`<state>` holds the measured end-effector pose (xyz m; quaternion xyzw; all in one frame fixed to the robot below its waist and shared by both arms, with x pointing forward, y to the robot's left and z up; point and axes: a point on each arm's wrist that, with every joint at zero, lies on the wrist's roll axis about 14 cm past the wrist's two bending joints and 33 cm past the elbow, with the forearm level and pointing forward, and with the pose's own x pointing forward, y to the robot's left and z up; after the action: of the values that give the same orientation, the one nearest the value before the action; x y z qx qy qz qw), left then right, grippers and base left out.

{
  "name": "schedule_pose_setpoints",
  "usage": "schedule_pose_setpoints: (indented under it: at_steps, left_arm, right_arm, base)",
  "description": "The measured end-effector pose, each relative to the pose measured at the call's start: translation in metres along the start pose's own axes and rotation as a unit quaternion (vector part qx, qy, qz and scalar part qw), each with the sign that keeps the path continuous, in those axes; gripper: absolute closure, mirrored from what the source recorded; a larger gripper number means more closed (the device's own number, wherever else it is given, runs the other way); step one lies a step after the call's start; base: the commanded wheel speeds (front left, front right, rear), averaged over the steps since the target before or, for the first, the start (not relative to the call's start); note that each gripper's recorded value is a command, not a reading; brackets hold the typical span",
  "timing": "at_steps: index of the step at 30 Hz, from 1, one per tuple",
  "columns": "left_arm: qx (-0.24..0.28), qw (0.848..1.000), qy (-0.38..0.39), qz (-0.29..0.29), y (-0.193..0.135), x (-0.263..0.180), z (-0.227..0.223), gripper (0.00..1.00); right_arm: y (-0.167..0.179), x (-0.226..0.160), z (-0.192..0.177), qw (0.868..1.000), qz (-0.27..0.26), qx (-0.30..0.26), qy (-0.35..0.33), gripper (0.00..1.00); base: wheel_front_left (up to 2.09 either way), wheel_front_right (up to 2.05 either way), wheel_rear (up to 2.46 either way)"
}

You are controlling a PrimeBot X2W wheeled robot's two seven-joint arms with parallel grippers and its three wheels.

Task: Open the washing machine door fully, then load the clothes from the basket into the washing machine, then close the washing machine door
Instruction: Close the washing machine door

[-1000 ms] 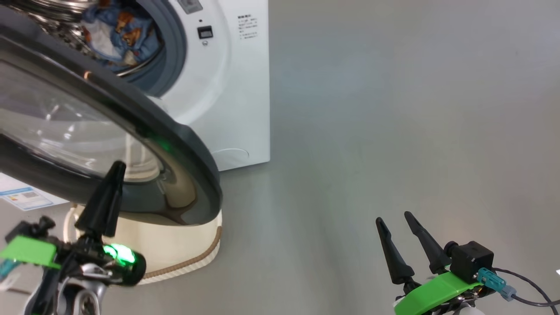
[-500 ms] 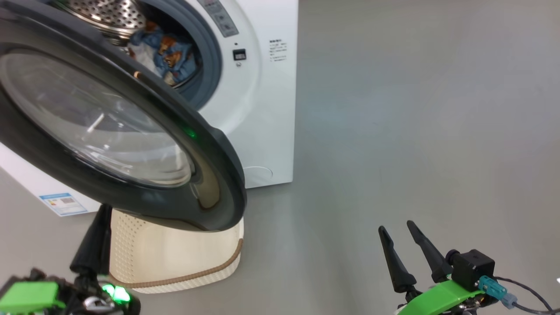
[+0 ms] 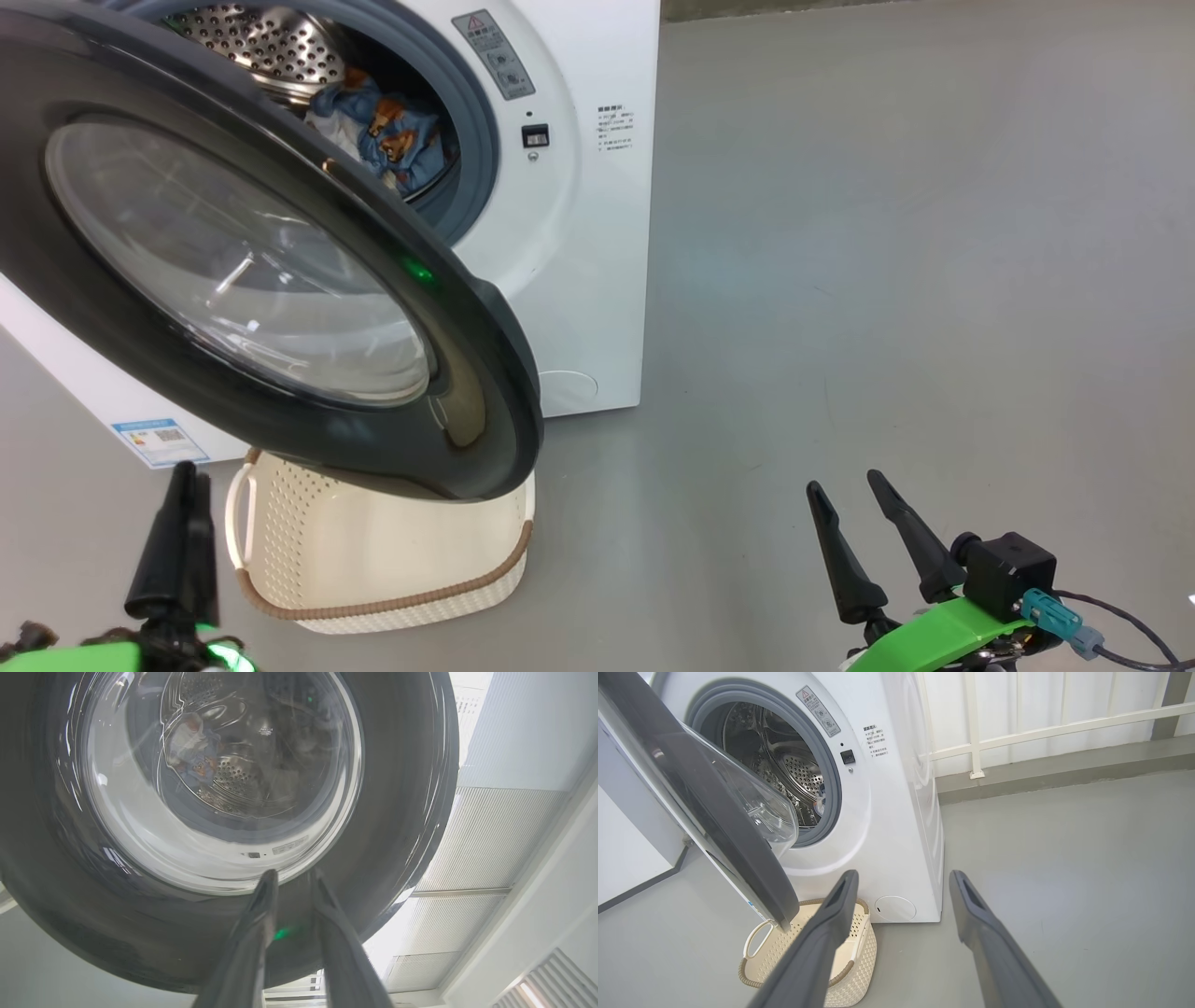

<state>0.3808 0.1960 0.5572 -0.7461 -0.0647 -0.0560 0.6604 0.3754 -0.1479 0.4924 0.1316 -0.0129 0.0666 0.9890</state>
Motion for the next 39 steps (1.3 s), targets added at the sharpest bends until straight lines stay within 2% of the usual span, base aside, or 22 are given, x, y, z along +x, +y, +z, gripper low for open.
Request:
schedule_pose_setpoints:
  at_steps: [4, 6, 10, 16, 20, 25, 31, 35, 39]
  left_arm:
    - [0.064, 0.998, -0.007, -0.001, -0.002, -0.002, -0.004, 0.0]
    - [0.125, 0.992, -0.014, -0.009, -0.006, -0.001, -0.004, 0.0]
    - [0.237, 0.971, -0.027, -0.031, -0.014, 0.0, -0.007, 0.0]
    - [0.347, 0.937, -0.011, -0.044, -0.01, -0.002, -0.013, 0.0]
    - [0.443, 0.895, -0.024, -0.057, -0.017, -0.001, -0.003, 0.0]
    - [0.557, 0.828, -0.007, -0.061, -0.011, -0.002, -0.008, 0.0]
    - [0.654, 0.753, 0.032, -0.064, 0.004, -0.004, -0.018, 0.0]
    - [0.699, 0.713, 0.032, -0.052, 0.01, -0.007, -0.011, 0.0]
    - [0.715, 0.696, 0.057, -0.016, 0.036, -0.02, -0.008, 0.0]
  right_arm:
    - [0.0, 0.0, 0.0, 1.0, 0.0, 0.0, 0.0, 0.0]
    - [0.0, 0.0, -0.001, 1.0, -0.001, 0.001, 0.001, 0.0]
    - [-0.001, -0.002, -0.005, 1.0, -0.003, 0.002, 0.007, 0.0]
    - [-0.001, -0.003, -0.004, 1.0, -0.003, 0.002, 0.006, 0.0]
    - [-0.001, -0.003, -0.005, 1.0, -0.003, 0.002, 0.007, 0.0]
    - [-0.001, -0.003, -0.005, 1.0, -0.003, 0.002, 0.007, 0.0]
    - [-0.001, -0.003, -0.004, 1.0, -0.003, 0.002, 0.006, 0.0]
    - [-0.001, -0.005, -0.004, 1.0, -0.004, 0.002, 0.005, 0.0]
    - [-0.002, -0.007, -0.003, 1.0, -0.005, 0.002, 0.005, 0.0]
  base:
    - [0.0, 0.0, 0.0]
    - [0.0, 0.0, 0.0]
    - [0.0, 0.0, 0.0]
    - [0.0, 0.0, 0.0]
    - [0.0, 0.0, 0.0]
    - [0.0, 0.0, 0.0]
    - [0.0, 0.0, 0.0]
    - [0.0, 0.0, 0.0]
    - [0.0, 0.0, 0.0]
